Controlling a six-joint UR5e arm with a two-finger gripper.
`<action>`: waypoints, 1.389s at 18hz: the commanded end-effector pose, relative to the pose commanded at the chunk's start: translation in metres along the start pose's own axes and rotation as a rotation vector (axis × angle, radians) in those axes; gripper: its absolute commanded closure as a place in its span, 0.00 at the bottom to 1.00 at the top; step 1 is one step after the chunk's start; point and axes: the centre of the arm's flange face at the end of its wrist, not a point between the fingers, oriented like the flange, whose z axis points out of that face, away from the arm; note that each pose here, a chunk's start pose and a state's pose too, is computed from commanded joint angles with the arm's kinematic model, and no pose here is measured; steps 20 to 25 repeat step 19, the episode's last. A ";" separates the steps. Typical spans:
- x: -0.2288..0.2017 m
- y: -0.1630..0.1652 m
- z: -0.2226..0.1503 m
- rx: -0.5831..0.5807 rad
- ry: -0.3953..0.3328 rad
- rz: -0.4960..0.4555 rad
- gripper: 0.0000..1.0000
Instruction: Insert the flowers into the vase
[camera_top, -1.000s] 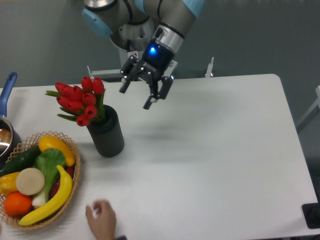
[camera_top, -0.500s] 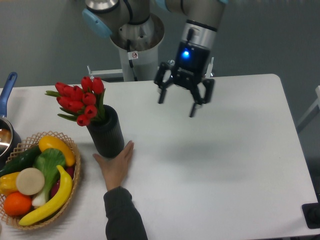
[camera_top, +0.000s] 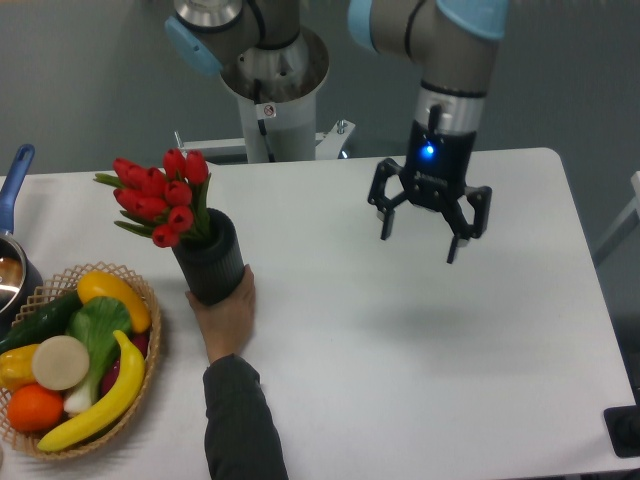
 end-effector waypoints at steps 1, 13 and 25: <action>0.004 -0.005 0.010 -0.039 0.005 0.018 0.00; -0.005 -0.023 0.078 -0.222 0.028 0.081 0.00; 0.005 -0.025 0.080 -0.275 0.017 0.099 0.00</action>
